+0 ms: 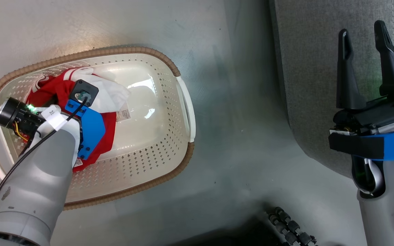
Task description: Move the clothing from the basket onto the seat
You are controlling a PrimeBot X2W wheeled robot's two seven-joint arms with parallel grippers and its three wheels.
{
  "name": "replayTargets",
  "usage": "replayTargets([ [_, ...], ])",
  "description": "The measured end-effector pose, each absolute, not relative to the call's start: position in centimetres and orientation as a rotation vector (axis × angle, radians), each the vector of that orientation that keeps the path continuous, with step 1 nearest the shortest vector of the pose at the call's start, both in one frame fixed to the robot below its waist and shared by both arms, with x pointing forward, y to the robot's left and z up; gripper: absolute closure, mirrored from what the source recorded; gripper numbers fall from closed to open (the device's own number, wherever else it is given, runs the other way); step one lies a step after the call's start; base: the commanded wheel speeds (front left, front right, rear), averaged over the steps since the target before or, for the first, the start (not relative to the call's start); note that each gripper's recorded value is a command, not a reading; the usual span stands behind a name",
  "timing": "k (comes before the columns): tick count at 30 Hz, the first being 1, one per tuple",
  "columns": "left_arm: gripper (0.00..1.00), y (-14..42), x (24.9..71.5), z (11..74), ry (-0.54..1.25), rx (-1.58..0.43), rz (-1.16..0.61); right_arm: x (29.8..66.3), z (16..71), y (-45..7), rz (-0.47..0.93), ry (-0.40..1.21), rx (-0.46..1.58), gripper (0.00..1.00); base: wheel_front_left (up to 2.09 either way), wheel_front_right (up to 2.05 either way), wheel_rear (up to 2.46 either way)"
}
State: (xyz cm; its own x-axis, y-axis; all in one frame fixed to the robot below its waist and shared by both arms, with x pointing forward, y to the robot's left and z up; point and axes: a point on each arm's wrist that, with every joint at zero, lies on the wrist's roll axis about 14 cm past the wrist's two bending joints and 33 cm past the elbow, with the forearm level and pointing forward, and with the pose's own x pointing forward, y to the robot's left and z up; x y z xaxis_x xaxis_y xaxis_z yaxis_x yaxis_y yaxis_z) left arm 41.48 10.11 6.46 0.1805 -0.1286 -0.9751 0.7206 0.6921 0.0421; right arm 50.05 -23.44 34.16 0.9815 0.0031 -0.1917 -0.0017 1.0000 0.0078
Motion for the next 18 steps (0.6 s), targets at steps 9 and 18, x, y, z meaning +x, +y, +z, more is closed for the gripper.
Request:
replayTargets([
  [9,1.0,10.5,40.7,5.4,1.286,0.605,-0.664,50.1,33.6,-23.7,-0.005,0.201,0.001,0.0,0.0,0.0,0.0],
  [18,1.0,8.7,41.3,7.3,1.206,0.568,-0.716,50.3,34.9,-23.6,-0.008,0.174,0.011,0.0,0.0,0.0,0.0],
])
